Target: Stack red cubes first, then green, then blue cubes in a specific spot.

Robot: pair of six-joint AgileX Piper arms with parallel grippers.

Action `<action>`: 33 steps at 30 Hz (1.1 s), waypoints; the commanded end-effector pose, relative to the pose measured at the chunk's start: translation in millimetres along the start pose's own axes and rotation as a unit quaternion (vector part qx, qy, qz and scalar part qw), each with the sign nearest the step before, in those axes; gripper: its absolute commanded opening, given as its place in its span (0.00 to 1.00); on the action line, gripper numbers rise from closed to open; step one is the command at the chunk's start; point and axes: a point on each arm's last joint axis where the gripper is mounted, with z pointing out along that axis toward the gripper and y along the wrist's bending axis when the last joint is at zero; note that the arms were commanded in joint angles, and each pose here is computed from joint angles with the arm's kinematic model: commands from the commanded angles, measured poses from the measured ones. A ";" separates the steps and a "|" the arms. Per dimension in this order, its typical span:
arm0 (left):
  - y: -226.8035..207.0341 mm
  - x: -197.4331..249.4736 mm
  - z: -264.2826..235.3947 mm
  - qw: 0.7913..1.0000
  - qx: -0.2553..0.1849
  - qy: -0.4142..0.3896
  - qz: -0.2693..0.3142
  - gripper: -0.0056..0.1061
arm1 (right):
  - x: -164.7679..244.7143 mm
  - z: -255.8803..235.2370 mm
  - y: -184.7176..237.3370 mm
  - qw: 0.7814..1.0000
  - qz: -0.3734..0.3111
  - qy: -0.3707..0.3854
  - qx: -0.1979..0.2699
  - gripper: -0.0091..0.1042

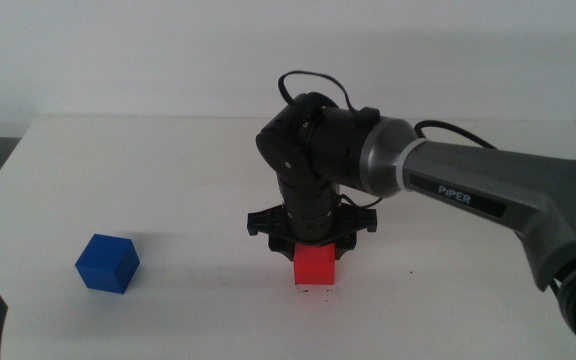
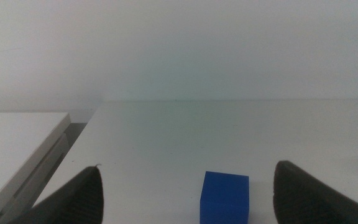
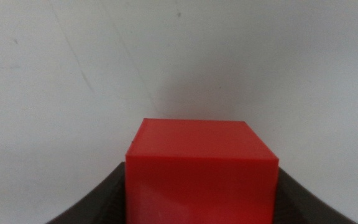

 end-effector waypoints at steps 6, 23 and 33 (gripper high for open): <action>0.0 -1.2 -0.3 1.000 0.000 -0.008 -0.001 0.89 | -2.3 11.1 1.0 1.000 -0.007 -0.001 0.010 0.11; 0.0 -1.2 -0.3 1.000 0.000 -0.008 -0.001 0.89 | -10.7 -136.3 -52.5 0.985 -0.076 -0.146 -0.047 0.90; 0.0 -1.2 -0.3 1.000 0.000 -0.008 -0.001 0.89 | -88.9 -120.0 -211.5 0.993 -0.028 -0.118 0.004 0.90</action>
